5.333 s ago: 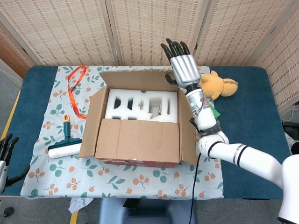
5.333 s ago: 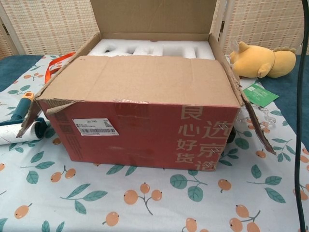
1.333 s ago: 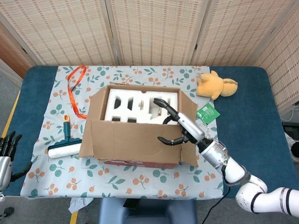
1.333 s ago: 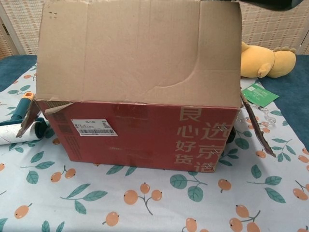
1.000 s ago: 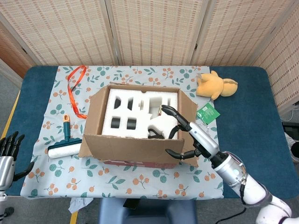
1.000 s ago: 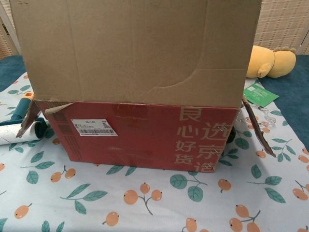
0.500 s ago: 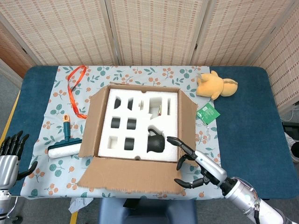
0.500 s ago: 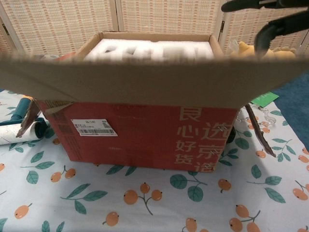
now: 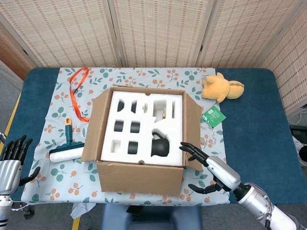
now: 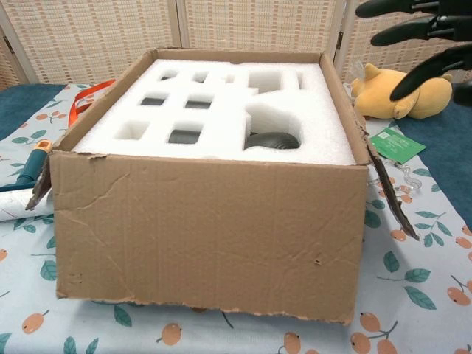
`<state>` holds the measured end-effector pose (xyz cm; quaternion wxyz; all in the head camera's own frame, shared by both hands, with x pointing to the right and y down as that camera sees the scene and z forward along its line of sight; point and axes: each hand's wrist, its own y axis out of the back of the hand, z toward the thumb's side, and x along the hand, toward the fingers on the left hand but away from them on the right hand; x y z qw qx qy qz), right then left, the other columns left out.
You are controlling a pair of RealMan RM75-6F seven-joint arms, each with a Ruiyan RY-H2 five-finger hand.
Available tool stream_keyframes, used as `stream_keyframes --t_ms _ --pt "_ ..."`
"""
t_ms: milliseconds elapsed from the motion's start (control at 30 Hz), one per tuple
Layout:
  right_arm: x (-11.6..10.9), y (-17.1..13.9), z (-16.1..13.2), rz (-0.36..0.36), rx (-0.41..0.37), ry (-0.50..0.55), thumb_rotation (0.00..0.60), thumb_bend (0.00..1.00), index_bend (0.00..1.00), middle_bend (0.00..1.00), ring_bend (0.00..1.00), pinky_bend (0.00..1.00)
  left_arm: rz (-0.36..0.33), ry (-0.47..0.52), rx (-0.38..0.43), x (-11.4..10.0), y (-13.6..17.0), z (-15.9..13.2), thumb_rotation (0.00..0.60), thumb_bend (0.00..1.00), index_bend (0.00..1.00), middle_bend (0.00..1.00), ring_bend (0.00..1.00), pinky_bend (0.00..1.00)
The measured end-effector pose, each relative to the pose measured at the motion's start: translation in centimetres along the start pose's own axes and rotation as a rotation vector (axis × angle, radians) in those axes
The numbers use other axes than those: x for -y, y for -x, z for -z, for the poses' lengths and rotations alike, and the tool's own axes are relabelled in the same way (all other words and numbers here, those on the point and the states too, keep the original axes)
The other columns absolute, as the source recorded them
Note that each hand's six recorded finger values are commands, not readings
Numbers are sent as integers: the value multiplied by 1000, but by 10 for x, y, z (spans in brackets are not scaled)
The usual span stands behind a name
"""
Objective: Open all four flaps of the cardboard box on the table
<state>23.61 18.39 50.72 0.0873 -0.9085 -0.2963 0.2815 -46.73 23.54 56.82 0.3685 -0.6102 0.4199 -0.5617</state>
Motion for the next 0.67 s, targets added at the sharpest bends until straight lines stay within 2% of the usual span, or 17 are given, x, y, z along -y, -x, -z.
stream_keyframes --t_ms 67,233,300,400,500,533,667 --pt "-3 -2 11 13 23 -122 600 367 0 0 0 0 3 -3 2 0 0 -1 600 331 0 0 0 0" --pt "-17 -11 51 74 144 -490 600 367 0 0 0 0 5 -21 5 1 1 -3 600 331 0 0 0 0" --pt "-24 -18 70 130 214 -636 600 366 0 0 0 0 9 -31 4 2 2 -4 600 331 0 0 0 0" --pt "-31 -28 96 218 319 -801 600 367 0 0 0 0 13 -45 3 4 3 -6 600 331 0 0 0 0" --pt "-34 -37 110 255 386 -885 600 367 0 0 0 0 16 -56 6 6 5 -10 600 331 0 0 0 0" --pt "-36 -45 120 275 429 -915 600 367 0 0 0 0 16 -60 10 7 6 -12 600 330 0 0 0 0" --pt "-42 -70 137 372 502 -906 600 368 0 0 0 0 22 -69 20 10 9 -17 600 330 0 0 0 0"
